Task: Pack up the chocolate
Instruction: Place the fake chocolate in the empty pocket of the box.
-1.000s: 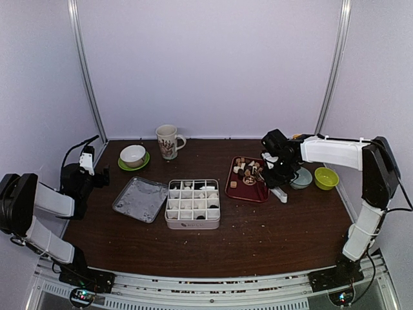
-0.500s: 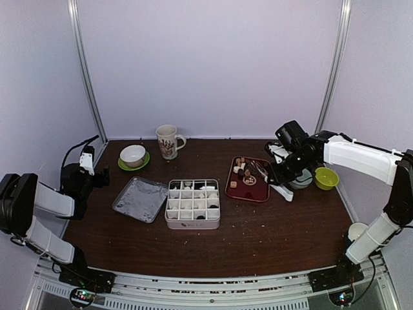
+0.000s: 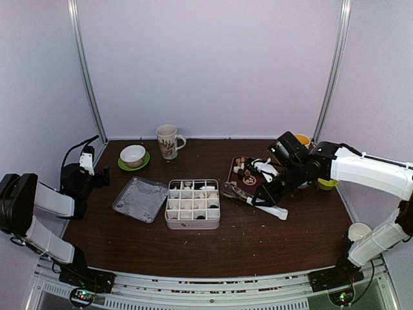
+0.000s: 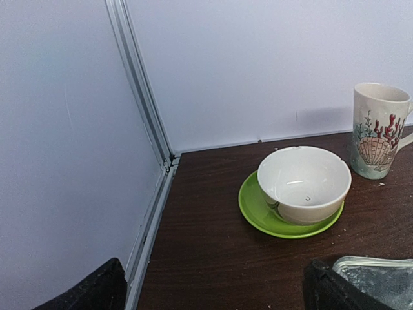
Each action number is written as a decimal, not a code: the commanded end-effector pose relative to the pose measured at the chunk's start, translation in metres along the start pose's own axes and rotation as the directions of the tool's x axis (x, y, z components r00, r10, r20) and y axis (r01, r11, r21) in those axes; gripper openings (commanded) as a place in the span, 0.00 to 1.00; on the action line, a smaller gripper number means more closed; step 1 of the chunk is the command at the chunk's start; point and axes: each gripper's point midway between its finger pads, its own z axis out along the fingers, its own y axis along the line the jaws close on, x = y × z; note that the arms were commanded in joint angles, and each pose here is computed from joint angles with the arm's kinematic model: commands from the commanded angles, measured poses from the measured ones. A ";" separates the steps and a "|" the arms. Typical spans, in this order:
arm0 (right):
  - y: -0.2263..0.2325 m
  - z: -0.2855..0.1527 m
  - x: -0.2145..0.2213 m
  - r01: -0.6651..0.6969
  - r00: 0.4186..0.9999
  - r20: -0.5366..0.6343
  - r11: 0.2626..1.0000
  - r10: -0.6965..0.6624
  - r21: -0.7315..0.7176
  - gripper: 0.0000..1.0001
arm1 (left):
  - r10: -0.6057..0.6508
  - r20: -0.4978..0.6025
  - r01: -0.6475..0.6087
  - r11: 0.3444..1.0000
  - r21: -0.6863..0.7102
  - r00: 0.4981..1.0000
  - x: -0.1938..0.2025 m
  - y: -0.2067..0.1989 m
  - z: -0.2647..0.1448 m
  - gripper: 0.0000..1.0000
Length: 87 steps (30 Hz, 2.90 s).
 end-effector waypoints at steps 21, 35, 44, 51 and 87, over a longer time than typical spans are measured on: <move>0.063 -0.009 -0.001 0.150 0.986 0.092 0.976 -0.137 -0.155 0.22 | -0.010 0.033 0.010 1.000 -0.019 0.999 -0.010 0.006 0.003 0.98; 0.062 0.001 0.013 0.199 0.980 0.035 0.972 -0.197 -0.121 0.22 | -0.010 0.032 0.010 1.000 -0.019 0.999 -0.010 0.006 0.003 0.98; 0.071 0.005 0.004 0.229 0.973 0.040 0.964 -0.226 -0.133 0.21 | -0.010 0.032 0.010 1.000 -0.018 0.999 -0.010 0.005 0.003 0.98; 0.078 0.008 -0.007 0.242 0.970 0.054 0.961 -0.236 -0.134 0.21 | -0.010 0.033 0.010 1.000 -0.019 0.999 -0.010 0.006 0.003 0.98; 0.052 0.018 0.011 0.258 0.966 -0.012 0.966 -0.258 -0.012 0.37 | -0.010 0.033 0.010 1.000 -0.018 0.999 -0.010 0.005 0.003 0.98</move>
